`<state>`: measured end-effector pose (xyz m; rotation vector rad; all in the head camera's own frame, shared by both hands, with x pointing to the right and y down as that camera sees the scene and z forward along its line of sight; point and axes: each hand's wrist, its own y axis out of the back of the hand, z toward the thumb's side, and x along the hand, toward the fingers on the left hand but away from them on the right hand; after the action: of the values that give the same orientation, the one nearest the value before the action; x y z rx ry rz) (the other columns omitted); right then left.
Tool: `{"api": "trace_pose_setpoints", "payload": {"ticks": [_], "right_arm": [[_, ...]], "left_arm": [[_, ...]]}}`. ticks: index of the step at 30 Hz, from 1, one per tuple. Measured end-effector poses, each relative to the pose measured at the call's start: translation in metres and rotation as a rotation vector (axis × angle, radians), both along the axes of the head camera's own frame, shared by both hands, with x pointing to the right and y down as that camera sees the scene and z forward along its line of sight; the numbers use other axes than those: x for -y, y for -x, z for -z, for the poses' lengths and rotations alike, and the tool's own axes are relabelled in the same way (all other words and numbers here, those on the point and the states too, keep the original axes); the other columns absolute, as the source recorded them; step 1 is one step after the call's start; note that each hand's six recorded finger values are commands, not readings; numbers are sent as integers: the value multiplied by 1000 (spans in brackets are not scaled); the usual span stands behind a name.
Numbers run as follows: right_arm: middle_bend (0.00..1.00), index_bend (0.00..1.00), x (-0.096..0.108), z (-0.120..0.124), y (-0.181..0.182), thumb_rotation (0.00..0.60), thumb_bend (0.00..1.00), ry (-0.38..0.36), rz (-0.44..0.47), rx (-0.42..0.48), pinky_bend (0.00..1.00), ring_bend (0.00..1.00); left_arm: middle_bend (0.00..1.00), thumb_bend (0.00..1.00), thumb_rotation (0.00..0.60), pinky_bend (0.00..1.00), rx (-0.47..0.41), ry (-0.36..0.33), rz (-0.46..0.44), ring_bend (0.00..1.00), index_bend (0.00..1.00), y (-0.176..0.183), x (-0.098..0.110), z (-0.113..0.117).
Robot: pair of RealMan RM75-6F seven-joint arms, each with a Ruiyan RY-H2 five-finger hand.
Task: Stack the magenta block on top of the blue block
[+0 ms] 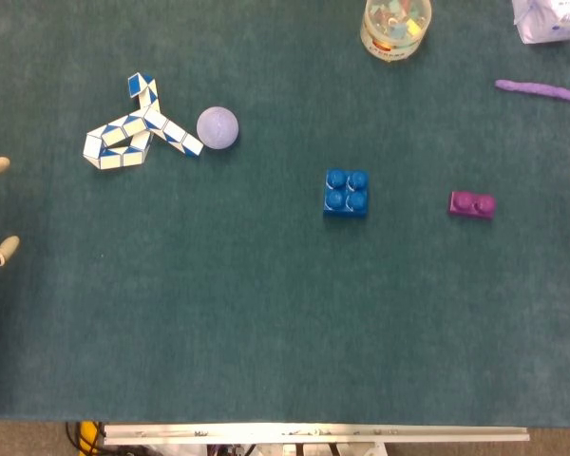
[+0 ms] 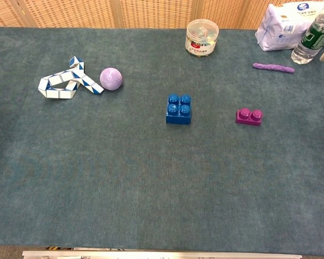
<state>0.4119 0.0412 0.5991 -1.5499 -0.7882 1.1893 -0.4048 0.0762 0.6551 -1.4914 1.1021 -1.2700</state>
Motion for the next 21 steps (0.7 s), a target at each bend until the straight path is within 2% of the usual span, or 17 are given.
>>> {"api": "trace_pose_setpoints", "payload": {"ticks": [3, 7, 13, 21], "right_arm": [[891, 337, 8, -3, 11, 600, 130, 13, 30, -15, 1000, 989], [980, 342, 17, -12, 26, 600, 130, 35, 66, -33, 1000, 1000], [1000, 382, 27, -34, 47, 600, 130, 91, 103, -70, 1000, 1000], [1000, 394, 30, -61, 69, 600, 130, 151, 131, -103, 1000, 1000]], "left_arm": [[165, 149, 600, 162, 1, -1, 3, 157, 205, 1, -1, 1], [165, 149, 600, 162, 1, -1, 7, 157, 205, 3, -3, 1], [165, 149, 600, 162, 3, -2, 11, 157, 205, 5, -5, 2], [165, 149, 600, 162, 6, 8, 7, 157, 205, 6, -7, 0]]}}
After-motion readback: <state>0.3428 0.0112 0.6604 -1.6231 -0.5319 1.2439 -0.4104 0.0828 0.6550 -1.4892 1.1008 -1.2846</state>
